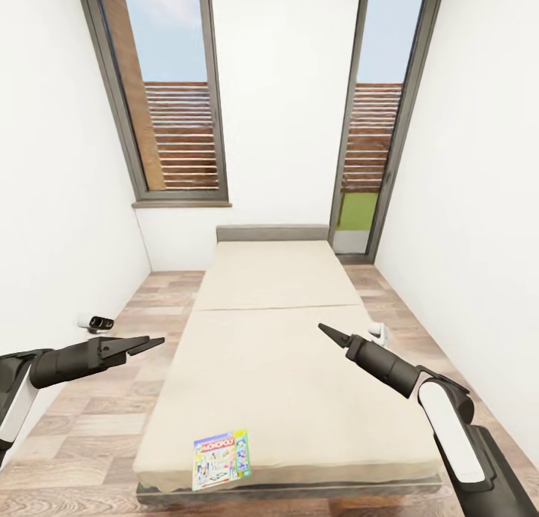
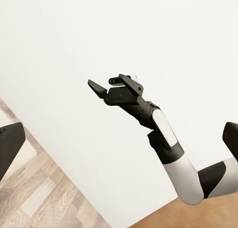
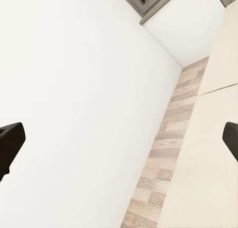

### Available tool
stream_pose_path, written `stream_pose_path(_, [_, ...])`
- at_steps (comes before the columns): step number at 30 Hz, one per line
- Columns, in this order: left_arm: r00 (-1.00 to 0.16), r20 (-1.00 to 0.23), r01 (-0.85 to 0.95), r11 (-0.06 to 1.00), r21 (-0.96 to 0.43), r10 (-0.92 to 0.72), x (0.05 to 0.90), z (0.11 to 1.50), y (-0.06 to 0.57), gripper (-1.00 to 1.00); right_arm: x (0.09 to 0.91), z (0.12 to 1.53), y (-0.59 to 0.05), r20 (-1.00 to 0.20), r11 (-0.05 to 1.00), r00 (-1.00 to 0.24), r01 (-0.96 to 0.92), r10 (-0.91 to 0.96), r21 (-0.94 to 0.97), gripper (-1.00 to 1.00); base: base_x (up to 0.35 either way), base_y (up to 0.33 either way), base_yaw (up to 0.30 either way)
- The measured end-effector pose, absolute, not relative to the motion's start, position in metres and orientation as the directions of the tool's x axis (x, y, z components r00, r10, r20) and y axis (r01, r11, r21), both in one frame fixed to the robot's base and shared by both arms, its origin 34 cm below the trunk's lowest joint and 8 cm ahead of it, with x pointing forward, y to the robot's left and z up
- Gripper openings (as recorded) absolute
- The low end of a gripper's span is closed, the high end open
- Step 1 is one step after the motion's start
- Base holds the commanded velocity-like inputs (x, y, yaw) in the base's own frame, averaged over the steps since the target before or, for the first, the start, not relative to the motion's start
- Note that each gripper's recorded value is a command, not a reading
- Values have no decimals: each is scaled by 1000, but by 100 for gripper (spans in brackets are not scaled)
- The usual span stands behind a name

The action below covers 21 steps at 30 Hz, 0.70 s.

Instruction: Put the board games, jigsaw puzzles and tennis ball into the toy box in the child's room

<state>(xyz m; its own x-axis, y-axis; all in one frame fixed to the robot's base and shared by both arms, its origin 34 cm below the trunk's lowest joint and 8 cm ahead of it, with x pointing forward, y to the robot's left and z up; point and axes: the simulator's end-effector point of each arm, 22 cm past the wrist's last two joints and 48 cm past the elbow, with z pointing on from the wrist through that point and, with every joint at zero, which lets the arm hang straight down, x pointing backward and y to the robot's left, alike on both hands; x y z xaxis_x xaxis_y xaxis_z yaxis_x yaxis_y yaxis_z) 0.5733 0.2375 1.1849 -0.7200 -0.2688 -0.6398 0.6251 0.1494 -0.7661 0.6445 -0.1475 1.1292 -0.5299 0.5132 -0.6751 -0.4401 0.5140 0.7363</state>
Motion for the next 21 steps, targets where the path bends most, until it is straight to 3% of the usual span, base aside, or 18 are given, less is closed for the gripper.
stream_pose_path(8, [-714, -646, 633, 148, -760, -270, 571, 1190, 238, 100, 643, 1135, -147, -680, 513, -523, -448, 514, 732, 100, 0, -234, 16])
stream_pose_path(21, [-715, -647, 633, 146, -760, -265, 571, 1189, 236, 100, 644, 1134, -148, -679, 517, -524, -442, 515, 733, 100, 0, -114, 2])
